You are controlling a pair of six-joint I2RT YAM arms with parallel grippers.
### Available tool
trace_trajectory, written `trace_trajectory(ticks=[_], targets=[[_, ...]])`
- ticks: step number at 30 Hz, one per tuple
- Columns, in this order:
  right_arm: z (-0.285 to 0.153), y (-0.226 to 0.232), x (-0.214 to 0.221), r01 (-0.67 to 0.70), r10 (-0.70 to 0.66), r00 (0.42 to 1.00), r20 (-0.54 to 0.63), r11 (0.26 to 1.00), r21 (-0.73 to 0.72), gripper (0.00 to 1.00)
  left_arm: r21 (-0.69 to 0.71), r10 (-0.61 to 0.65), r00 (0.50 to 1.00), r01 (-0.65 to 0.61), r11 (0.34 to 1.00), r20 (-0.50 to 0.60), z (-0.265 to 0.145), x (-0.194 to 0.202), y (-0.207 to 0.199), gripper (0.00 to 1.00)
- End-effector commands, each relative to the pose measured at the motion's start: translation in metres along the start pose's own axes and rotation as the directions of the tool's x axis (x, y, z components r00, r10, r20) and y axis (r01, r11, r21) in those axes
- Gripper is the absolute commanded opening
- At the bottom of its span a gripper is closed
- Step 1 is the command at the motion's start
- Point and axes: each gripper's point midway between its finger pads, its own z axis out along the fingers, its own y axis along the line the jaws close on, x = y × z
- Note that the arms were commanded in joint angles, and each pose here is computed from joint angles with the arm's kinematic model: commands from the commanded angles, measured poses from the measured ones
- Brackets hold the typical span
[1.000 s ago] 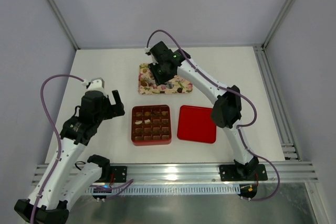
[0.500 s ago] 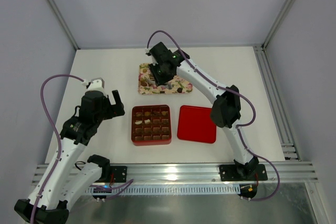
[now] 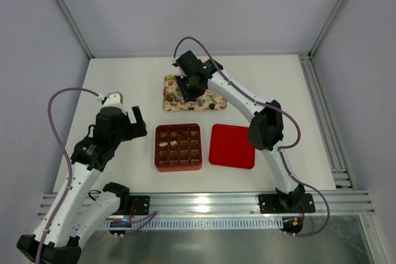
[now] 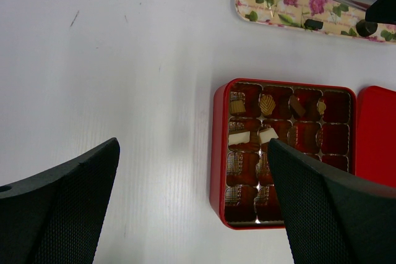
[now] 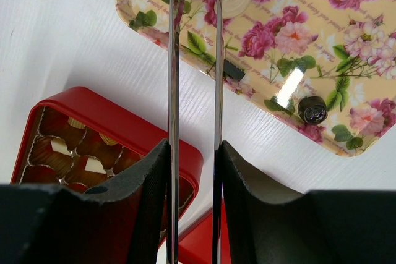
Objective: Pack the chocolate
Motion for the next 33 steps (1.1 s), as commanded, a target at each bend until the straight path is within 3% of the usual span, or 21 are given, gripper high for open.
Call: trace_trajectory(ticks=[1, 27, 33], targets=[[0.0045, 0.0007, 0.0013, -0.009, 0.009, 1.0, -0.008, 1.0, -0.005, 0.4, -0.001, -0.018, 0.999, 0.018, 1.0, 0.036, -0.0021, -0.0092, -0.0002, 1.0], [0.0097, -0.0007, 0.0033, -0.004, 0.004, 1.0, -0.016, 1.0, -0.002, 0.39, -0.001, -0.018, 0.999, 0.018, 1.0, 0.038, -0.0024, -0.0094, -0.0003, 1.0], [0.0099, -0.0036, 0.0018, -0.011, 0.011, 1.0, -0.014, 1.0, 0.001, 0.34, -0.004, -0.017, 0.999, 0.017, 1.0, 0.039, -0.0024, -0.0092, 0.0005, 1.0]])
